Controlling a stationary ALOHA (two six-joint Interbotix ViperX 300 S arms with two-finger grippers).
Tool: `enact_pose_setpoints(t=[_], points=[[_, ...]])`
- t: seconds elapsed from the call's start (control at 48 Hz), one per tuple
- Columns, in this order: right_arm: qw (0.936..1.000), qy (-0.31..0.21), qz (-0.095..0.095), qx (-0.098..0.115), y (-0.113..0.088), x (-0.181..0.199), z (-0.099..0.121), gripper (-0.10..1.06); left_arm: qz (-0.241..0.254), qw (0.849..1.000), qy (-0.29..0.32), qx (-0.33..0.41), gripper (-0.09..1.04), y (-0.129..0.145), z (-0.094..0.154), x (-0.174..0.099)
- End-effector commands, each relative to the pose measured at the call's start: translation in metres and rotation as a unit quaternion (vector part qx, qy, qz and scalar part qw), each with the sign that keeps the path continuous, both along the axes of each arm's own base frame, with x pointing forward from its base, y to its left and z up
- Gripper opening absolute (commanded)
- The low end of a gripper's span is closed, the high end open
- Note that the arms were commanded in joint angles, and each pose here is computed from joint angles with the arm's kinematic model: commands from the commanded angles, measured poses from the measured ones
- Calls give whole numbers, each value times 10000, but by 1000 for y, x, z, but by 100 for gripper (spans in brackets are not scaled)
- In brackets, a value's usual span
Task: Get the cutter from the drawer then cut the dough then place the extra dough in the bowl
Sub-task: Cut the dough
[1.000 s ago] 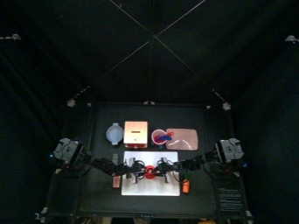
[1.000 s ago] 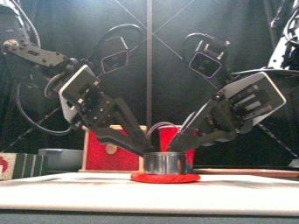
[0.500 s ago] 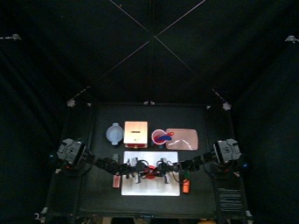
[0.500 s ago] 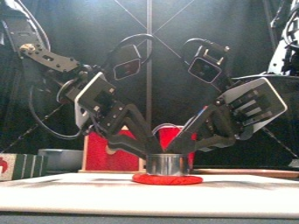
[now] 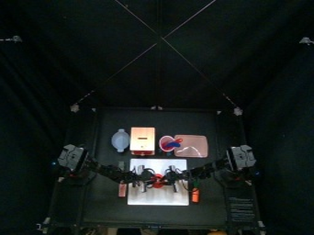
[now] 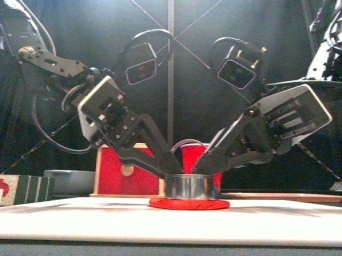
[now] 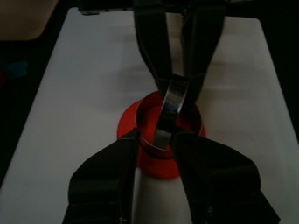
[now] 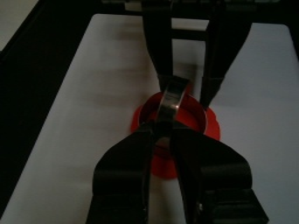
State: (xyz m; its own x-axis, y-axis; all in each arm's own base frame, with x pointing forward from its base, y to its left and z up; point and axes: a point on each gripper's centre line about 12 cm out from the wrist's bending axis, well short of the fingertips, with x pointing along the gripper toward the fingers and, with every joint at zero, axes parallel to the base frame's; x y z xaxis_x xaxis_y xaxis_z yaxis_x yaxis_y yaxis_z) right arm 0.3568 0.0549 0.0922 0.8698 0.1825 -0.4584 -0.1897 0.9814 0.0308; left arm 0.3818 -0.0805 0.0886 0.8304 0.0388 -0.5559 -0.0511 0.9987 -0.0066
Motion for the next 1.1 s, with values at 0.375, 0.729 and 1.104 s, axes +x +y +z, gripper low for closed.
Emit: enact_pose_setpoints(t=[0.375, 0.729, 1.104], points=[[9999, -20, -147, -67, -8, 17, 29, 60, -473, 9933, -985, 378, 71, -16, 39, 11], [9998, -141, -91, -95, -5, 22, 45, 77, -215, 9859, -1591, 461, 71, -5, 62, -5], [9981, 308, 102, -532, -5, 26, 56, 79, 371, 9943, -966, 245, 62, 3, 24, -25]])
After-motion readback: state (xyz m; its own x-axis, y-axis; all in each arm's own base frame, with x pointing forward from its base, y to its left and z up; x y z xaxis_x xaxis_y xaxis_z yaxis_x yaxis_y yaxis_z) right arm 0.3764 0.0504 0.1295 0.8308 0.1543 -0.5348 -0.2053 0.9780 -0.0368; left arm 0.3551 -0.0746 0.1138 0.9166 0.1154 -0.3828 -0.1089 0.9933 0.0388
